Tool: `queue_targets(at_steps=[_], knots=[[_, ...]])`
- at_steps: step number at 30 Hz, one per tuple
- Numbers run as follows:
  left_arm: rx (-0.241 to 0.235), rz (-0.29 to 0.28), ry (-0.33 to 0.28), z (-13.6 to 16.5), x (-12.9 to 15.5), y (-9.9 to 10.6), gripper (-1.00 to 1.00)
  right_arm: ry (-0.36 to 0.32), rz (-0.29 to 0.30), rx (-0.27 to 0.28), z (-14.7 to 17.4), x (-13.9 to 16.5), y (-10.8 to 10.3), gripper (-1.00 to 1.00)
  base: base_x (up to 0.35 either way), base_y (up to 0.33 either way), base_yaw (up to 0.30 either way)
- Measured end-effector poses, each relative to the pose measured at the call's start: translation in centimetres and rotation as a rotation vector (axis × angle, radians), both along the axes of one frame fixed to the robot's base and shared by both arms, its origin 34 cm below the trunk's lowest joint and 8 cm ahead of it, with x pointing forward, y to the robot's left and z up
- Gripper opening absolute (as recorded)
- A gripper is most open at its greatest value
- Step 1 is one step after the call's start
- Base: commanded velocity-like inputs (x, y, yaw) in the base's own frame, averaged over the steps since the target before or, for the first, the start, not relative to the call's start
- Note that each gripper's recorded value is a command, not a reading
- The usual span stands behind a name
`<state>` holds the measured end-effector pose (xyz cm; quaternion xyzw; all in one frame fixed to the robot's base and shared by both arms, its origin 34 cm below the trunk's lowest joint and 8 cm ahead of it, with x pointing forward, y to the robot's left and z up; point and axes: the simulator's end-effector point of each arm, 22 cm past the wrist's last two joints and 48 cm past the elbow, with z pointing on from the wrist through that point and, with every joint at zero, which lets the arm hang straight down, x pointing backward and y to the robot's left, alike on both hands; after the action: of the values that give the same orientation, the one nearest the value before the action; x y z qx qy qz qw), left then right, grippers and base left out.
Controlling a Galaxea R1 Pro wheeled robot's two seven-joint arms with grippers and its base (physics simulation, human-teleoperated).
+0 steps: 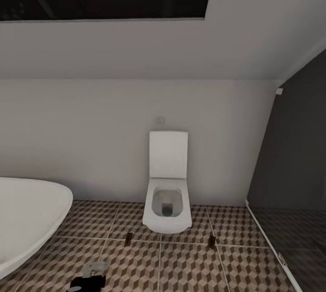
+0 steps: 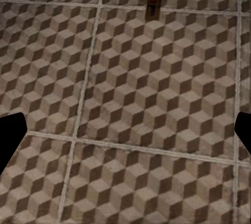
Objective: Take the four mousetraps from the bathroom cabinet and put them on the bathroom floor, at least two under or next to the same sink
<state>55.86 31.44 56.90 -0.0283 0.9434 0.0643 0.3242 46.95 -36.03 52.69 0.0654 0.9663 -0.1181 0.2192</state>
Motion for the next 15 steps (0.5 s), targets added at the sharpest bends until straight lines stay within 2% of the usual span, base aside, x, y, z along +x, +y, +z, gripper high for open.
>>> queue_targets(at_steps=[2,4,9,15], knots=[[0.000,-0.001,0.010,-0.1,-0.7,0.0,1.00,0.017,0.001,0.000,-0.2,-1.2,0.0,1.00,0.000,0.000,0.000],[0.000,0.000,0.037,-0.8,-2.4,0.0,1.00,0.063,-0.002,0.002,-1.3,-4.7,0.1,1.00,0.000,0.000,0.000],[-0.001,-0.001,0.082,-1.6,-5.4,-0.1,1.00,0.140,0.004,0.016,-2.6,-10.5,1.3,1.00,0.000,0.000,0.000],[-0.002,-0.001,0.119,-1.9,-7.8,-0.2,1.00,0.190,0.010,0.035,-2.9,-14.3,2.9,1.00,0.000,0.000,0.000]])
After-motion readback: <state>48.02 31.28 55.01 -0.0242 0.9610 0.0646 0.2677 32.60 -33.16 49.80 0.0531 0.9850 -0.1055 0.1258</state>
